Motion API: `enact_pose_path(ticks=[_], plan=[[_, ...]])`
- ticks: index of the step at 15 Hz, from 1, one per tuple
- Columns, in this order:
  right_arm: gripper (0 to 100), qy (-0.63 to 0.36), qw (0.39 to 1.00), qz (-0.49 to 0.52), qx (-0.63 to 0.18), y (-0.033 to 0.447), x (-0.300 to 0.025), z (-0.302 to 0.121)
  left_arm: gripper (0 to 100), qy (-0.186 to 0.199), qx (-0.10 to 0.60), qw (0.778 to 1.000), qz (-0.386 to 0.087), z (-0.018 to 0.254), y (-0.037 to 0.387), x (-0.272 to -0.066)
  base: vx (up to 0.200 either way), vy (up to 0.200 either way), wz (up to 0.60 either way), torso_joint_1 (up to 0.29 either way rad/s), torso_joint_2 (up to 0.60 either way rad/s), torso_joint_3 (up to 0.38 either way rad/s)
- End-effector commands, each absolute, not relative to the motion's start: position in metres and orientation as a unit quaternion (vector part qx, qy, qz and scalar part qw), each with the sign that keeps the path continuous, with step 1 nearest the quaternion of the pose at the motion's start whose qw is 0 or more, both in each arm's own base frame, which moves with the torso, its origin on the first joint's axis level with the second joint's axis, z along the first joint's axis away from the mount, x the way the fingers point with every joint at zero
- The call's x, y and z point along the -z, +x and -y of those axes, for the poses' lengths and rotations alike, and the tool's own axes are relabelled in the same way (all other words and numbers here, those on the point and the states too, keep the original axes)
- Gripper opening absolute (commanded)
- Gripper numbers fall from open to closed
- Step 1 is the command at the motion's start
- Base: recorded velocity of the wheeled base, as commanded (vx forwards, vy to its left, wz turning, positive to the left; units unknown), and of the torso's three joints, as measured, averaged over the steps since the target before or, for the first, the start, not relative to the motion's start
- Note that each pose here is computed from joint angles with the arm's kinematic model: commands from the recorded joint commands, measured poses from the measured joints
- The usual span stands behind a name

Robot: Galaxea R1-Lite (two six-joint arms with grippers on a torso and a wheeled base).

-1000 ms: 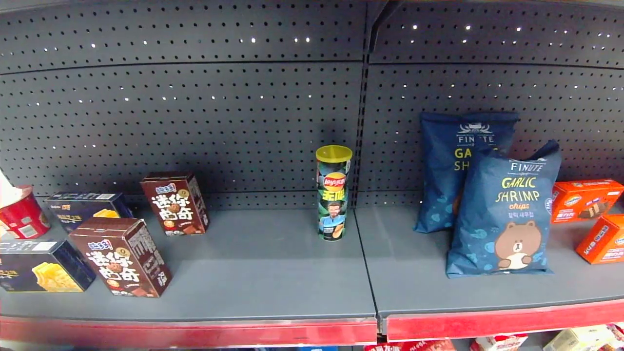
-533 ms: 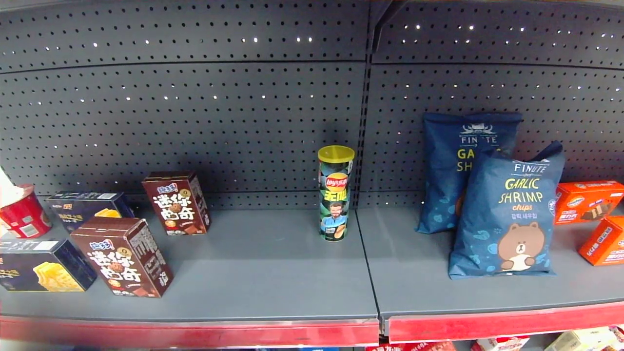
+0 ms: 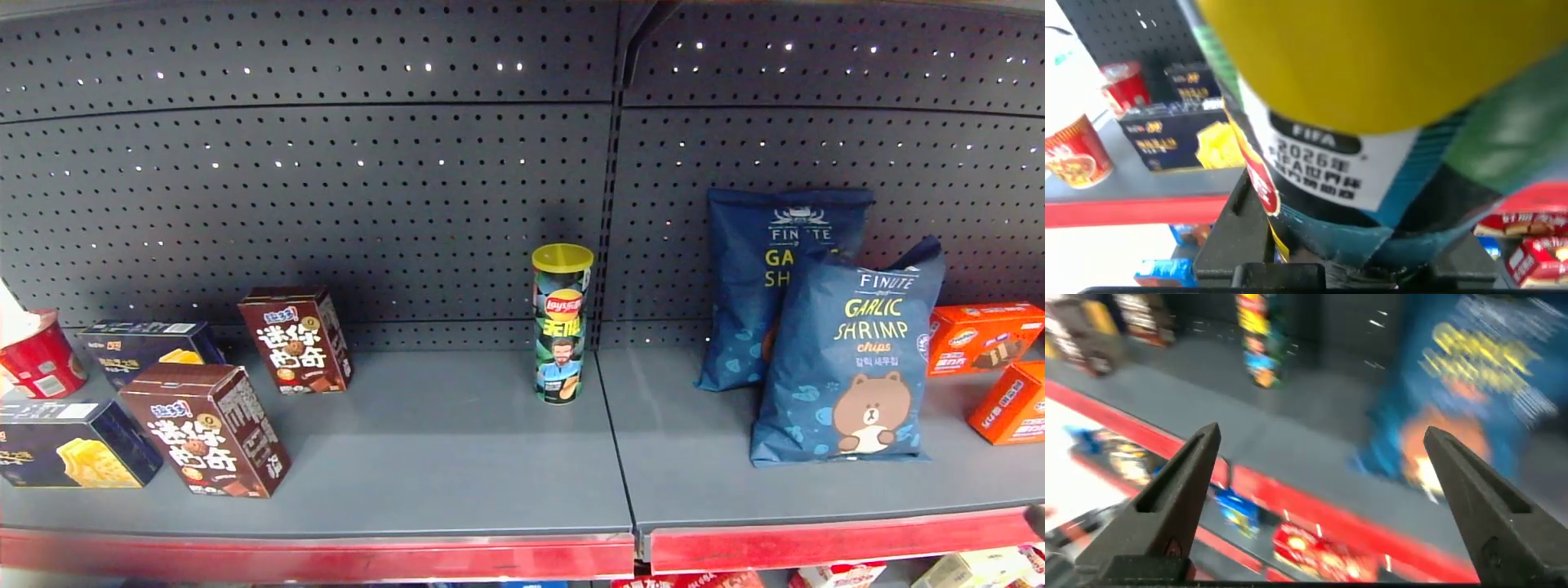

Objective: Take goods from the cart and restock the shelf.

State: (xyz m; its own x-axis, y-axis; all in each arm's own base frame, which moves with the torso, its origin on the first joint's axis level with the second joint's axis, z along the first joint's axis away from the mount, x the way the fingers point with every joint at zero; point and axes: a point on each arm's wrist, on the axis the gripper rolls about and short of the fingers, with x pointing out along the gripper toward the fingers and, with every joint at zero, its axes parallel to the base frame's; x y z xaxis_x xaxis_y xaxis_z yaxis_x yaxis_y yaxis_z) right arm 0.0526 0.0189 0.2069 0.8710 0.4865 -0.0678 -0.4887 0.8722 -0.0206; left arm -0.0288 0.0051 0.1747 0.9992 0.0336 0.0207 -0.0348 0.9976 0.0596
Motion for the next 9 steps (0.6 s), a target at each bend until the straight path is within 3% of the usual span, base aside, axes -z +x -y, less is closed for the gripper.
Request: enact_pose_path(ticks=[1,4,9], plan=[[100,-0.019,0.941,-0.086,-0.327,0.133,-0.216,-0.053,0,0.031,-0.015,0.999,-0.008,-0.005,-0.025,-0.164,0.000,0.000,0.00,0.000,0.00,0.000],[100,-0.031,0.933,-0.078,-0.351,0.199,-0.199,-0.077,0,0.009,-0.014,1.000,-0.015,-0.005,-0.024,-0.161,0.000,0.000,0.00,0.000,0.00,0.000],[100,-0.037,0.911,-0.066,-0.405,0.252,-0.195,-0.123,0,-0.002,-0.012,1.000,-0.023,-0.005,-0.024,-0.153,0.000,0.000,0.00,0.000,0.00,0.000]])
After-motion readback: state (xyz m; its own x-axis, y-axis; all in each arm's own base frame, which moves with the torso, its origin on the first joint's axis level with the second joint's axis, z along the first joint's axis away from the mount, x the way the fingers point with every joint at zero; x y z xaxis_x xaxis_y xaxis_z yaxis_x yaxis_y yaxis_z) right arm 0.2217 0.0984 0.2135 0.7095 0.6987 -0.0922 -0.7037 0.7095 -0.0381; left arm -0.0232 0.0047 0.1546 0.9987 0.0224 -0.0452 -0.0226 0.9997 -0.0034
